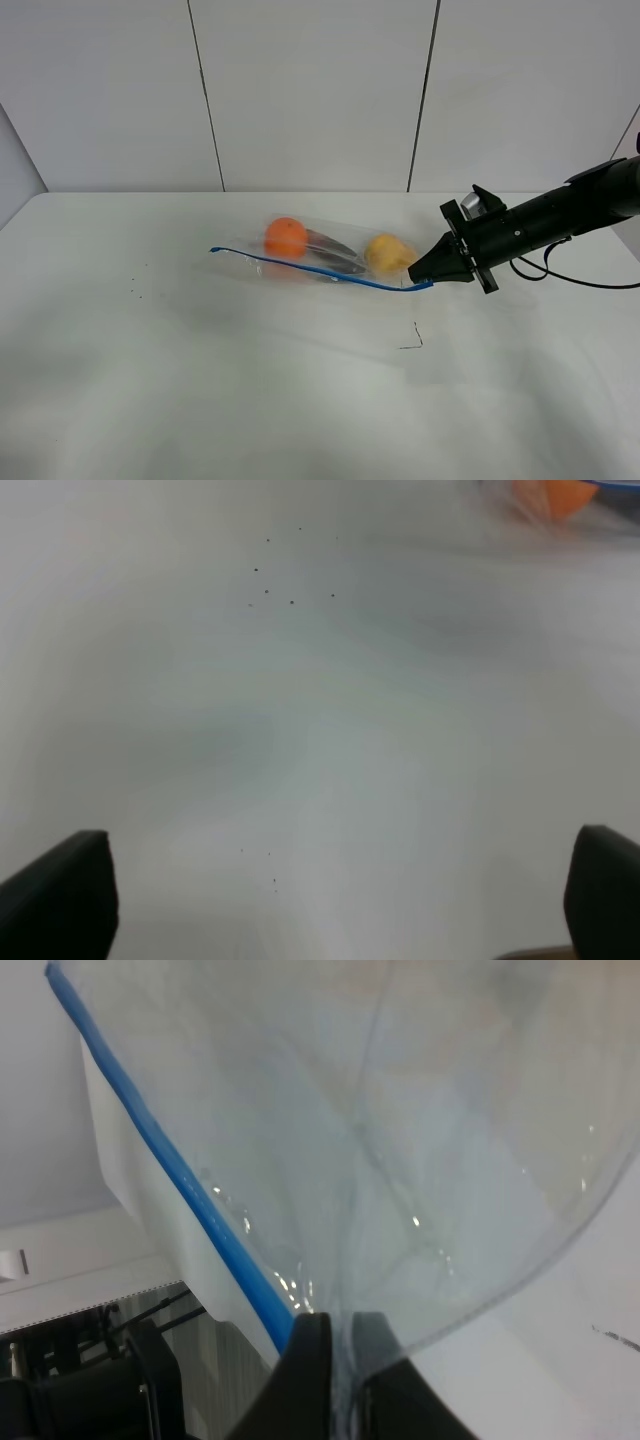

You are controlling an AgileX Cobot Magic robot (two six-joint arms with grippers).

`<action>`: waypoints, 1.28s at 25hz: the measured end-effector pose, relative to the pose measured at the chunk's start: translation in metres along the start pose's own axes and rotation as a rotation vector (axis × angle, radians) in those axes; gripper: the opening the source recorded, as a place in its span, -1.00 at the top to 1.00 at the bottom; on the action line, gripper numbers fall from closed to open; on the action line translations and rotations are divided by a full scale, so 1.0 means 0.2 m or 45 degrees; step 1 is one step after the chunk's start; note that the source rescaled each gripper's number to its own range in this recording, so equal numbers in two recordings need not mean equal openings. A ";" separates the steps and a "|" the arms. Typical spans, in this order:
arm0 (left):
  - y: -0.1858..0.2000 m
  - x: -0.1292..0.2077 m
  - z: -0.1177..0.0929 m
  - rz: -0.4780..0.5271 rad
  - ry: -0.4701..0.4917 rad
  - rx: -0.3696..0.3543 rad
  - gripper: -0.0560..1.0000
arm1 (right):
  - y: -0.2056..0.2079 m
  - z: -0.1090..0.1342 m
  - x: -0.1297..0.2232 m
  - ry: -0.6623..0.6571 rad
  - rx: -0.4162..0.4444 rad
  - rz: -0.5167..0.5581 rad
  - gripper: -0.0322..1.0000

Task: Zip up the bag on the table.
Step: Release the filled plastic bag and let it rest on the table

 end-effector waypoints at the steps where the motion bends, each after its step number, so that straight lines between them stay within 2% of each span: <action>1: 0.00 0.00 0.00 0.000 0.000 0.000 -1.00 | 0.00 0.00 0.00 0.000 0.000 0.000 0.94; 27: 0.00 0.00 0.00 0.000 0.000 0.000 -1.00 | 0.00 0.00 0.00 0.000 0.000 0.000 0.94; 32: 0.00 0.00 0.00 0.000 0.000 0.000 -1.00 | 0.02 0.03 -0.01 0.028 0.009 -0.010 0.94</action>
Point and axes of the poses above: a point on each arm's last joint axis where the gripper is mounted, y pointing back along that axis away from the gripper, z along the wrist's bending axis when the last joint is at zero, x = y × z, the point moved 8 cm from there along -y, pointing out along that axis toward the gripper, and after that the axes turned 15 degrees about y, right-handed, at the moved point
